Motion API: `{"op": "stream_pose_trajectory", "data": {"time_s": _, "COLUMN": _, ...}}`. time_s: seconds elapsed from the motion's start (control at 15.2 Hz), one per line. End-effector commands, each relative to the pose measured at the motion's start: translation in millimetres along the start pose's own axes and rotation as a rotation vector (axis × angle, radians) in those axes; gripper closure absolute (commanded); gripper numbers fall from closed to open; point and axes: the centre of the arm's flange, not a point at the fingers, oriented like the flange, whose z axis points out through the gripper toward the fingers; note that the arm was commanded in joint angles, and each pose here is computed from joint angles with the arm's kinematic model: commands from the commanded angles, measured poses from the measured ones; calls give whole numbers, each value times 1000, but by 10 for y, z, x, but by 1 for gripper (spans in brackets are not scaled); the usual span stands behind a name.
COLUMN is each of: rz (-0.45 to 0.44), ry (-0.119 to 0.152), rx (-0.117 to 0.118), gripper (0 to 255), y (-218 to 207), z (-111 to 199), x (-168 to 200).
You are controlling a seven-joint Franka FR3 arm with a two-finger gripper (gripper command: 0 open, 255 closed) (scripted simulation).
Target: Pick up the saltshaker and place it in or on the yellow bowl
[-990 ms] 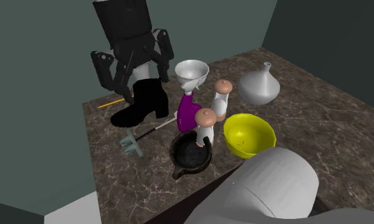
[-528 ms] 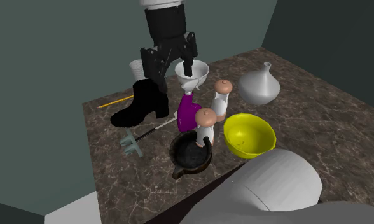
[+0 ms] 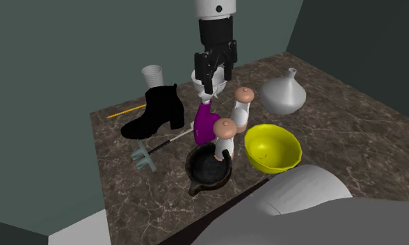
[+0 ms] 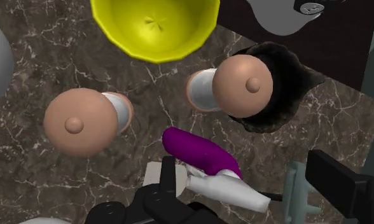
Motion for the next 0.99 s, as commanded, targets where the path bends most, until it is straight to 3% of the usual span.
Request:
{"op": "stream_pose_trajectory", "data": {"time_s": 0.0, "rz": -9, "ry": -3, "rx": 7, "gripper": 0, "y": 286, "z": 73, "x": 25}}
{"op": "stream_pose_trajectory", "data": {"time_s": 0.59, "rz": -42, "ry": -13, "rx": 46, "gripper": 0, "y": 1463, "z": 441, "x": 90}}
{"op": "stream_pose_trajectory", "data": {"time_s": 0.92, "rz": -42, "ry": -13, "rx": 46, "gripper": 0, "y": 1451, "z": 705, "x": 87}}
